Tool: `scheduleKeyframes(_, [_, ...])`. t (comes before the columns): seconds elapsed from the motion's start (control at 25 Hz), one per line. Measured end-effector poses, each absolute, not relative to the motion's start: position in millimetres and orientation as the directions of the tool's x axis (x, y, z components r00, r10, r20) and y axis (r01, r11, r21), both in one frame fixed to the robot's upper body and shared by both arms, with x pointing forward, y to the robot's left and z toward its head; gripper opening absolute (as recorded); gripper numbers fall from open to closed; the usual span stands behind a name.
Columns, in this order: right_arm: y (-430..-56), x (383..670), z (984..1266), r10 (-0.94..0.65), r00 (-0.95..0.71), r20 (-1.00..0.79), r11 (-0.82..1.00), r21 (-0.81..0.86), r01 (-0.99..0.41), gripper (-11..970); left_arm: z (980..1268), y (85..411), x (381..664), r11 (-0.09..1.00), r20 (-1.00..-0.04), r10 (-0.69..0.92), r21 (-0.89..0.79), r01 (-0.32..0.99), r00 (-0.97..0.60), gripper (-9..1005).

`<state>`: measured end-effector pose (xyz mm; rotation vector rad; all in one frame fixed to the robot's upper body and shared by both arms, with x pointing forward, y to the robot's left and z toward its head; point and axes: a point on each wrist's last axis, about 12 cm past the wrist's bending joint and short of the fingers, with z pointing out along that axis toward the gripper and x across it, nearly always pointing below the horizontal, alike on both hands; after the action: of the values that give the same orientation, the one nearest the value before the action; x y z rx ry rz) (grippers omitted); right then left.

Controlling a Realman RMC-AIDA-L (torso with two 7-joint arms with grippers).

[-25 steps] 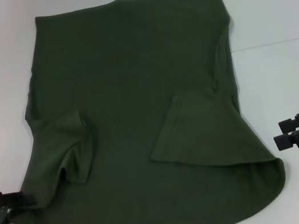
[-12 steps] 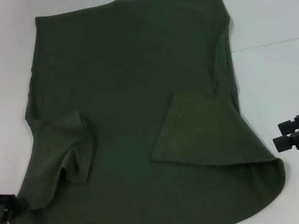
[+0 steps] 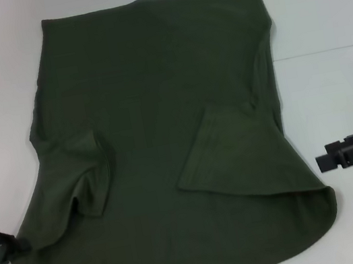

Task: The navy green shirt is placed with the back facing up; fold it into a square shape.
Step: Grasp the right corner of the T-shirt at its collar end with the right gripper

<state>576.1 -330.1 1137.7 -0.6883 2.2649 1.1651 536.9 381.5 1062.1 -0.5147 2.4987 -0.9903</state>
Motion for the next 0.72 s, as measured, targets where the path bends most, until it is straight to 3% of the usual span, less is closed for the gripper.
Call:
scheduleKeyframes(0.36, [-322,597,1147,-0.092,-0.878,-0.471,0.601,0.676,-0.426,925,1067,380,543,0.681,-0.242,-0.463,-0.713,-0.167,-0.853,4])
scheduleKeyframes(0.72, [-319,608,1136,-0.054,-0.947,-0.317,0.735,0.630,-0.253,924,1072,374,552,0.697,-0.261,-0.433,-0.704,-0.138,-0.863,6])
